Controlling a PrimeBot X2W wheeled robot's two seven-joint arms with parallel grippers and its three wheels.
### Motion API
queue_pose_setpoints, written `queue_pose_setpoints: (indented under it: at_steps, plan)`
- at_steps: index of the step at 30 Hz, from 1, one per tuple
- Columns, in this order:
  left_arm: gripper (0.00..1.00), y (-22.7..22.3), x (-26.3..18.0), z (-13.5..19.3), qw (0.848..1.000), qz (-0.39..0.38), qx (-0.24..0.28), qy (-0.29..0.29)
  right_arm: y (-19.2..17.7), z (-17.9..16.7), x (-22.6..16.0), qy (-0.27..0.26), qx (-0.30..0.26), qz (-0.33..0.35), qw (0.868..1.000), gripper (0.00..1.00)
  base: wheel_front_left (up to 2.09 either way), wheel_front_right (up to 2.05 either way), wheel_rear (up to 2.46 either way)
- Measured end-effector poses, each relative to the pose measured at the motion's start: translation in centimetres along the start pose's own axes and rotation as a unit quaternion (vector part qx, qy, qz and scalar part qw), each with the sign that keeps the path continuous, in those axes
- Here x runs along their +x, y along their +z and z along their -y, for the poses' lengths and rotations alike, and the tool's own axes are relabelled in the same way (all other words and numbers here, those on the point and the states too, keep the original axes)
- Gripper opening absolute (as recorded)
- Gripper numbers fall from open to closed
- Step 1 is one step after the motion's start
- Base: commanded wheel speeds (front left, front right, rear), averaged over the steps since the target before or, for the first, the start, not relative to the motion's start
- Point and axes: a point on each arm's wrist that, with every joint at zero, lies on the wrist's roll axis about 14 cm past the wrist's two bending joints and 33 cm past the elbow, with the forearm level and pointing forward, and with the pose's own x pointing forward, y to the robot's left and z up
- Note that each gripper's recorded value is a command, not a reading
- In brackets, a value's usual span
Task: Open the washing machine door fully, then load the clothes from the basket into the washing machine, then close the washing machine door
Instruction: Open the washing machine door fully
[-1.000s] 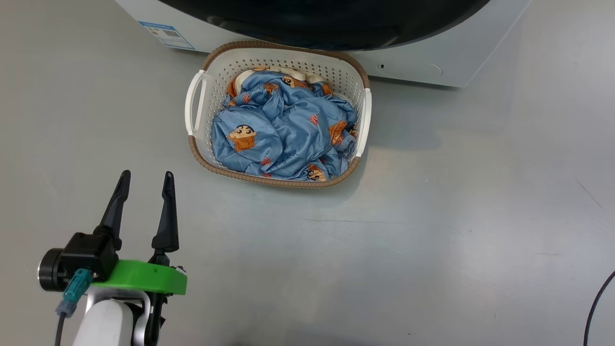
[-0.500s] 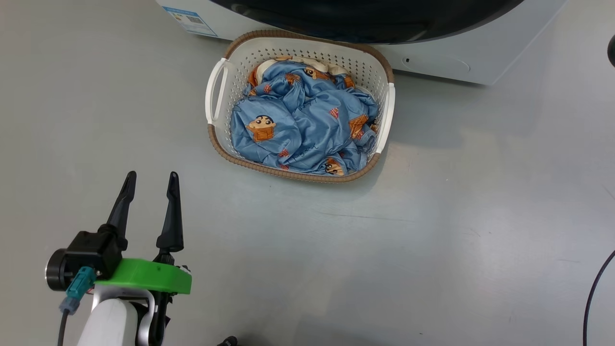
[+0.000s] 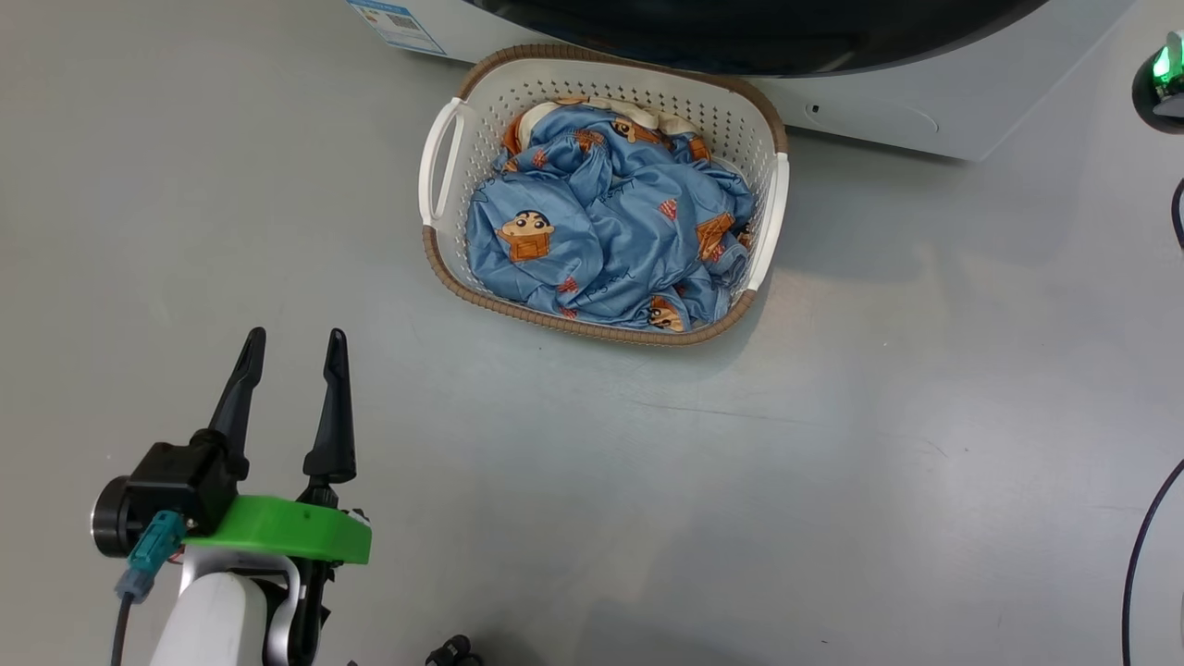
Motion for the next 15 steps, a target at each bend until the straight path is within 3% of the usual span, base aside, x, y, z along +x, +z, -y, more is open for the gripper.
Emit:
queue_pose_setpoints:
  at_steps: [15]
  plan:
    - [1.0,-0.1,-0.2,-0.4,1.0,-0.002,-0.005,0.008,-0.7,-1.6,2.0,0.016,-0.029,-0.033,0.999,0.0,0.0,0.0,0.0]
